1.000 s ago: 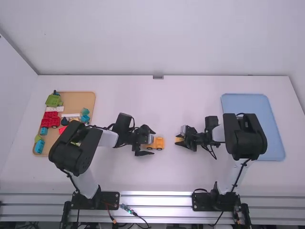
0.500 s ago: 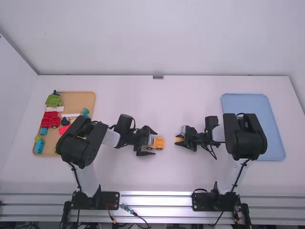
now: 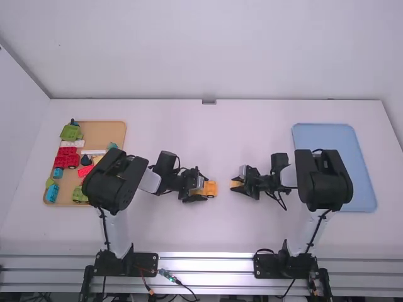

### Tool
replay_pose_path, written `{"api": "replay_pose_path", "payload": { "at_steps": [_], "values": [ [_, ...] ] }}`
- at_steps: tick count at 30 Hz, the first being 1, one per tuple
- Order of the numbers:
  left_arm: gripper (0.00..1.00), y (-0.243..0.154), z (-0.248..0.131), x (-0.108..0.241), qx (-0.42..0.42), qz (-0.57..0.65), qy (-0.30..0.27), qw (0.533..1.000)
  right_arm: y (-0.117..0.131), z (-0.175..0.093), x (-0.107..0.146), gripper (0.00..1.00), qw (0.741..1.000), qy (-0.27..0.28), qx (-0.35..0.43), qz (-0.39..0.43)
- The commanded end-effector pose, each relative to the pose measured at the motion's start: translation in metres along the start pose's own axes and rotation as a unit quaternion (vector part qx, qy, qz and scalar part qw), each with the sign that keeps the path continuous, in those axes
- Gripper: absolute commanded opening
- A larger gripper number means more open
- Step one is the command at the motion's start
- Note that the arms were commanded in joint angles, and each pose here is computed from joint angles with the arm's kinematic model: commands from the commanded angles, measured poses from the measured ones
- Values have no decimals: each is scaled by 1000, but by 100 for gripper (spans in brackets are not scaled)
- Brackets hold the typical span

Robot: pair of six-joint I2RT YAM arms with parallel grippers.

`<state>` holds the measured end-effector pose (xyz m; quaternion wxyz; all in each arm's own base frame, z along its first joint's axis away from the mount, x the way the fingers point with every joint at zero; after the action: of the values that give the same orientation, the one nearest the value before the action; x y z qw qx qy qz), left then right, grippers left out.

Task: Assemble lego blocks to make yellow taxi

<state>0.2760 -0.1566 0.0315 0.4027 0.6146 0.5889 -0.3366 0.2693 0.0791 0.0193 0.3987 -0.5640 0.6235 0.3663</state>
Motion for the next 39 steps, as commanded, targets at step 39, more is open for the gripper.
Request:
{"api": "replay_pose_path", "payload": {
  "at_steps": [39],
  "values": [
    [59,7,9,10,-4,-10,-15,1000,15,59,-76,14,997,45,-37,-58]
  ]
}}
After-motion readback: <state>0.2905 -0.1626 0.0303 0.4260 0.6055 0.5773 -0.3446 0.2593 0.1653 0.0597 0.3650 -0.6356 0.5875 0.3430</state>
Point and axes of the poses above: each hand's point on the last joint's axis, 136 mm out from that joint toward the fingers, its own z axis out along the fingers, its own y axis along the line the jaws close on, x = y × z, the point moved 9 cm from there along -z, back along the fingers, and after that the axes turned 1 degree about -z, right-handed, at the moved point
